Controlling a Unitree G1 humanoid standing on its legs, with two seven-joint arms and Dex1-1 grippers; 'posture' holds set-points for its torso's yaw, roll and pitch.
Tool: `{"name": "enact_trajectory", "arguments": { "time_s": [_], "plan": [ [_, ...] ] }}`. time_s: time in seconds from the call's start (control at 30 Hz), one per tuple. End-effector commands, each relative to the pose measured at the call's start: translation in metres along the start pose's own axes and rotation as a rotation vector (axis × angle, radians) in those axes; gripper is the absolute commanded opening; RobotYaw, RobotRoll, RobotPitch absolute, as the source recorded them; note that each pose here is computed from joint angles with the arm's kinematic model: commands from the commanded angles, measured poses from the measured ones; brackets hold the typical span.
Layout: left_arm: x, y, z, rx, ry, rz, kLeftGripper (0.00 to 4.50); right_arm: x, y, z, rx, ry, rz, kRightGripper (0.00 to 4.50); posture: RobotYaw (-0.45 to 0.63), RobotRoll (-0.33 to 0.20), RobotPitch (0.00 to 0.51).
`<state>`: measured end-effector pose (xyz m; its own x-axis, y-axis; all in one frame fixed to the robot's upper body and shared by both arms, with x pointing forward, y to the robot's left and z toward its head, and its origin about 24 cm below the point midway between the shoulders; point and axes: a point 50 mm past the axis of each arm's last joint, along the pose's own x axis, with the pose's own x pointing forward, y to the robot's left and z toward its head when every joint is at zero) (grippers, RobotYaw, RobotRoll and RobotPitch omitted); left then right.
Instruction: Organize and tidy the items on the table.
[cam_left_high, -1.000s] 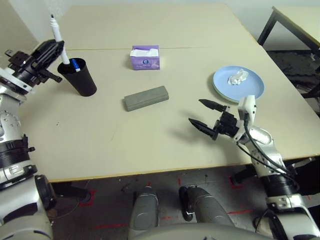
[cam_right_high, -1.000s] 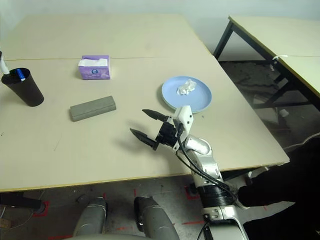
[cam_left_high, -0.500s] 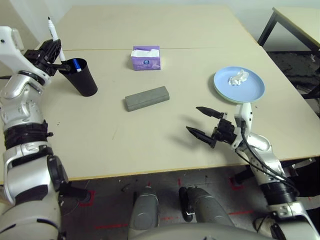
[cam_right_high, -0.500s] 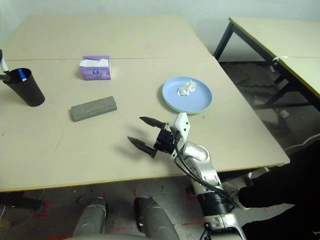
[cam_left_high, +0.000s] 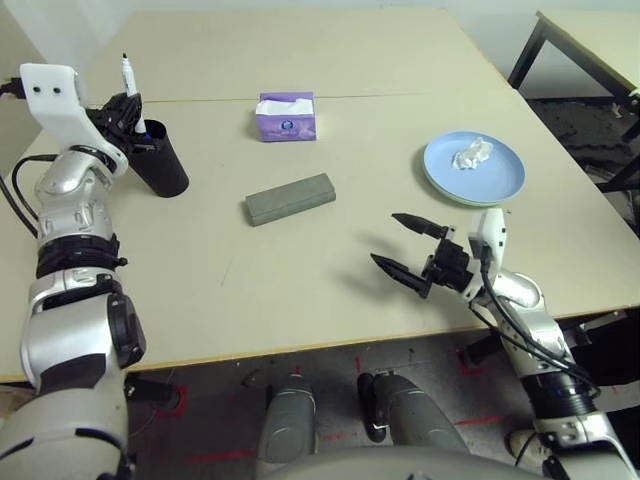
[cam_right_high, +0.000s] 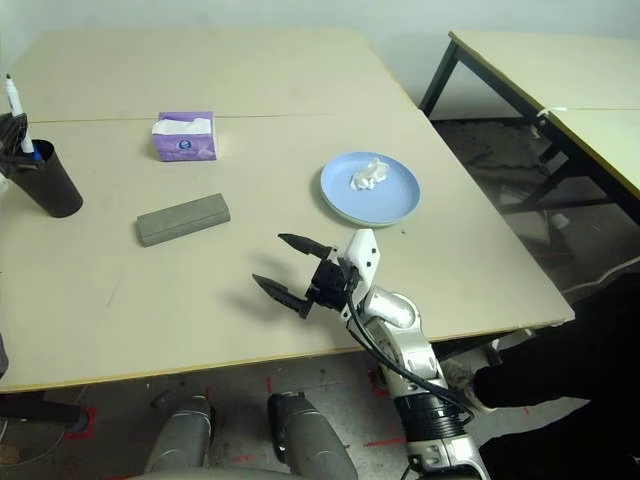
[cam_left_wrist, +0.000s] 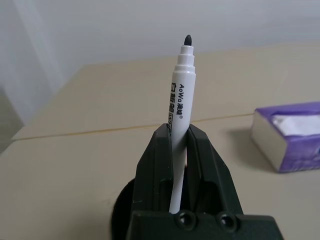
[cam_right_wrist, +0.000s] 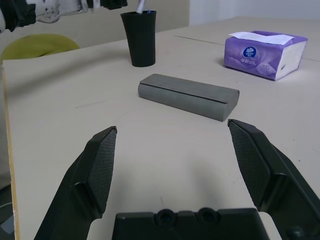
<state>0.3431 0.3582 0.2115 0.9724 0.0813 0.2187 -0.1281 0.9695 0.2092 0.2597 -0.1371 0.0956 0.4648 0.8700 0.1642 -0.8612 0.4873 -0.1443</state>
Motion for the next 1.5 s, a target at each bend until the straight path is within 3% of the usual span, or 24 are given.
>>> {"name": "enact_trajectory", "arguments": {
  "time_s": [0.03,0.3,0.4,0.57,0.73,0.87,0.93,1.1,1.27,1.5],
  "plan": [
    [-0.006,0.007,-0.006,0.000,0.009,0.041,0.99,0.002,0.001,0.001,0.000,0.004,0.007,4.50,0.01,0.000,0.145],
    [-0.013,0.010,-0.010,-0.024,0.008,0.066,3.66,0.005,-0.003,0.002,-0.003,0.002,0.013,4.50,0.02,0.000,0.147],
    [-0.014,0.010,-0.009,-0.036,0.000,0.072,4.45,0.005,-0.004,0.002,-0.004,0.000,0.012,4.50,0.02,0.000,0.148],
    [-0.012,0.000,0.011,-0.117,-0.154,0.010,4.45,0.007,-0.012,0.009,-0.020,-0.032,-0.029,4.50,0.02,0.000,0.152],
    [-0.030,0.017,0.023,-0.112,-0.213,0.120,4.45,-0.002,-0.045,0.035,-0.047,-0.097,-0.261,4.50,0.02,0.000,0.157],
    [-0.059,0.030,0.005,-0.098,-0.137,0.187,4.45,-0.032,-0.072,0.043,-0.081,-0.056,-0.484,4.50,0.03,0.000,0.164],
    [-0.080,0.029,-0.015,-0.103,-0.061,0.190,4.45,-0.059,-0.085,0.042,-0.106,-0.006,-0.633,4.50,0.03,0.000,0.169],
    [-0.113,0.027,-0.053,-0.116,0.115,0.151,4.45,-0.106,-0.095,0.036,-0.153,0.078,-0.872,4.50,0.04,0.000,0.181],
    [-0.122,0.027,-0.071,-0.082,0.203,0.111,4.45,-0.126,-0.097,0.023,-0.160,0.136,-0.986,4.50,0.03,0.000,0.176],
    [-0.124,0.022,-0.078,-0.064,0.228,0.070,4.45,-0.147,-0.101,0.012,-0.151,0.143,-1.089,4.50,0.03,0.000,0.169]
  ]
}}
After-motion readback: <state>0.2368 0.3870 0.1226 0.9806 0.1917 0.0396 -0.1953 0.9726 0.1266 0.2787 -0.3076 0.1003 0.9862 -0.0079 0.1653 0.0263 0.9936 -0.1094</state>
